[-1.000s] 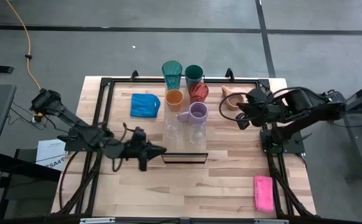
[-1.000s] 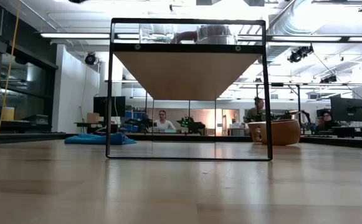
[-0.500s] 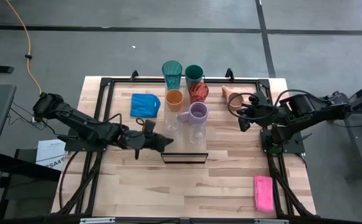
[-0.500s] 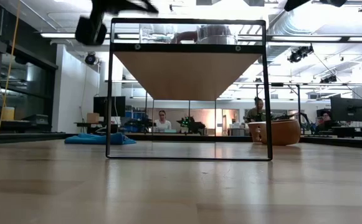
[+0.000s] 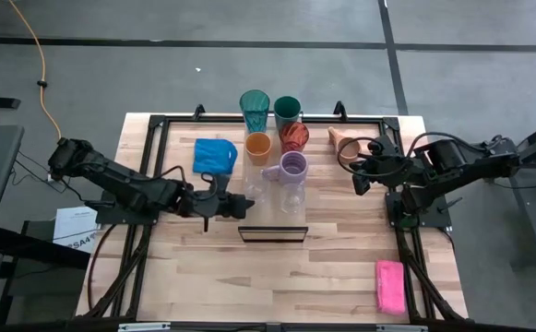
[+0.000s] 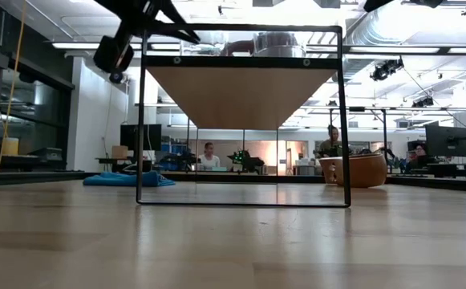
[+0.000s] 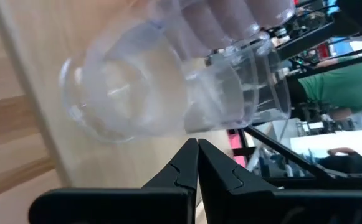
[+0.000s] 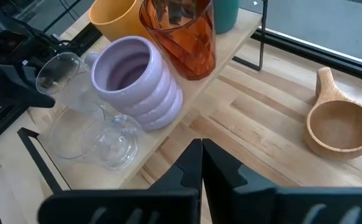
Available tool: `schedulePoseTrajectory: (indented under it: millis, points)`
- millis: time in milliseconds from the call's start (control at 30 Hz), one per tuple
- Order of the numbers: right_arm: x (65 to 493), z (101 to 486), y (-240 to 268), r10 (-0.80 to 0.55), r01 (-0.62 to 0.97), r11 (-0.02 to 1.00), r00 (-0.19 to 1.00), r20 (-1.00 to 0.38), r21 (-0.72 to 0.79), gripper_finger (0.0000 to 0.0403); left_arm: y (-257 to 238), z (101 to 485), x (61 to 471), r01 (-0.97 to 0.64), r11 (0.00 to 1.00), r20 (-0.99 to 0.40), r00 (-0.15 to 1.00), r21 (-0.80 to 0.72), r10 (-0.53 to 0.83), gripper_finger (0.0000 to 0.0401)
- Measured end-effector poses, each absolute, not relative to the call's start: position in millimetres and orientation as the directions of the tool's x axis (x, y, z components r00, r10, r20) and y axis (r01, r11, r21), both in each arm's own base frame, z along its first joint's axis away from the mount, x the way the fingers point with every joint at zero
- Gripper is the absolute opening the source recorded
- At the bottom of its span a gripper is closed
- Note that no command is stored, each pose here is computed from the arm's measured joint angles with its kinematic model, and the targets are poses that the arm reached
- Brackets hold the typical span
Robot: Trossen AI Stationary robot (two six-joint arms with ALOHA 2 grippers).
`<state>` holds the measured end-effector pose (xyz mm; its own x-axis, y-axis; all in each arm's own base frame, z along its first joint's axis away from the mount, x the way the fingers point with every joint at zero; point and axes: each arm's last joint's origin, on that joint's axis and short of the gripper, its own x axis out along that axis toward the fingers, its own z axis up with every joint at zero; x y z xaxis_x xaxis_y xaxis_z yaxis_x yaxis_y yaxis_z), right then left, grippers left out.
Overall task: Stack small to large cups/mugs on shelf
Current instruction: Adjust the transparent mug on the shelf, then put the brown mug on the shelf
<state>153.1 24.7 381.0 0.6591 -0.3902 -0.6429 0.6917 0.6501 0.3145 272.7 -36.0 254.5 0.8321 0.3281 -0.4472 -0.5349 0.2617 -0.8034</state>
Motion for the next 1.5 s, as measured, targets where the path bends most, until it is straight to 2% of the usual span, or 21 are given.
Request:
schedulePoseTrajectory:
  millis: [300, 767, 1000, 1133, 1333, 1500]
  points:
    - [154, 382, 25, -0.388, 0.689, 0.649, 0.665, -0.637, 0.323, 0.0000, -33, 253, 271, -0.564, 0.228, -0.441, 0.791, -0.793, 0.424, 0.0000]
    - [155, 382, 25, -0.387, 0.685, 0.648, 0.672, -0.631, 0.333, 0.0000, -23, 251, 270, -0.600, 0.214, -0.458, 0.755, -0.771, 0.469, 0.0000]
    - [155, 383, 25, -0.386, 0.685, 0.648, 0.673, -0.631, 0.334, 0.0000, -14, 251, 271, -0.604, 0.217, -0.465, 0.757, -0.767, 0.459, 0.0000]
    - [155, 382, 25, -0.383, 0.683, 0.649, 0.673, -0.632, 0.334, 0.0000, -16, 251, 272, -0.595, 0.224, -0.480, 0.777, -0.772, 0.409, 0.0000]
    - [155, 382, 25, -0.378, 0.681, 0.651, 0.674, -0.635, 0.336, 0.0000, -31, 263, 264, -0.526, 0.290, -0.459, 0.846, -0.799, 0.272, 0.0000]
    - [155, 382, 26, -0.358, 0.673, 0.657, 0.676, -0.644, 0.341, 0.0000, -33, 300, 238, -0.390, 0.410, -0.316, 0.918, -0.825, 0.239, 0.0000]
